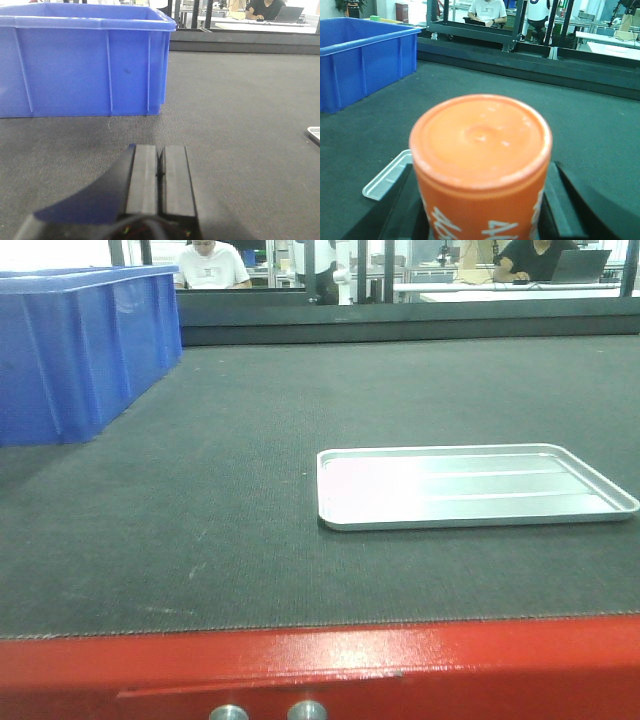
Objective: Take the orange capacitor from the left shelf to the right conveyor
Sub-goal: 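Move the right gripper with the capacitor over the empty metal tray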
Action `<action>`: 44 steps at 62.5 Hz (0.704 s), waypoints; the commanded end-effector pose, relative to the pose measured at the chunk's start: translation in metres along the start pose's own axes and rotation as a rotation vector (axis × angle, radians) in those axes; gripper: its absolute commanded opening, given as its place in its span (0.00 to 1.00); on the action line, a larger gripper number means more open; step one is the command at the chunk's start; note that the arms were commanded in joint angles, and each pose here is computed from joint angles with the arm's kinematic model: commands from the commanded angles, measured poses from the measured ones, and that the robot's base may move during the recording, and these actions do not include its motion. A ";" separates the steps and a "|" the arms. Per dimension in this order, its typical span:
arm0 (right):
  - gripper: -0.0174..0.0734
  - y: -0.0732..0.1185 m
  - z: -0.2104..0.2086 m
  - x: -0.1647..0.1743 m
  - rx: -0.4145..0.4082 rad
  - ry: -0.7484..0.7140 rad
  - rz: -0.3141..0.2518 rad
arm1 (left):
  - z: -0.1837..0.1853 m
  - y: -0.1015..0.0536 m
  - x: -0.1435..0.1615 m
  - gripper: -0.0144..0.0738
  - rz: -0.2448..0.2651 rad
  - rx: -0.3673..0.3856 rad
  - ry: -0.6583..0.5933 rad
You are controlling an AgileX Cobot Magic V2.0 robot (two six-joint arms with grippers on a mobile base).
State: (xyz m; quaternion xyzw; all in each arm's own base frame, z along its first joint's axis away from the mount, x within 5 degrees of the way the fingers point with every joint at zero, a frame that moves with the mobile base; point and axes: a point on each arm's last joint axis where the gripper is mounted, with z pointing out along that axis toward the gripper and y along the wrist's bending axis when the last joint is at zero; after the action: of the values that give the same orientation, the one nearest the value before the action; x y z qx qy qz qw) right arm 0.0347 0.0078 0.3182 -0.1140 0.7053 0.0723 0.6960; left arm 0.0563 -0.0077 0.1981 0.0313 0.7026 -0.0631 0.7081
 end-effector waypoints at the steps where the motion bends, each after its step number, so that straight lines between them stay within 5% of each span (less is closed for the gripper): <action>1: 0.29 -0.001 -0.001 -0.017 0.012 -0.102 -0.011 | -0.001 0.000 -0.010 0.02 -0.005 0.002 -0.104; 44: 0.29 -0.001 -0.001 -0.017 0.012 -0.102 -0.011 | -0.001 0.000 -0.010 0.02 -0.005 0.001 -0.104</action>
State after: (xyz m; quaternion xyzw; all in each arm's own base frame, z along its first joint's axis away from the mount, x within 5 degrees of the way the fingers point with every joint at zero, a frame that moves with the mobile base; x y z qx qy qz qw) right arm 0.0347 0.0078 0.3182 -0.1140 0.7053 0.0723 0.6960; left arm 0.0563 -0.0077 0.1981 0.0313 0.7026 -0.0631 0.7081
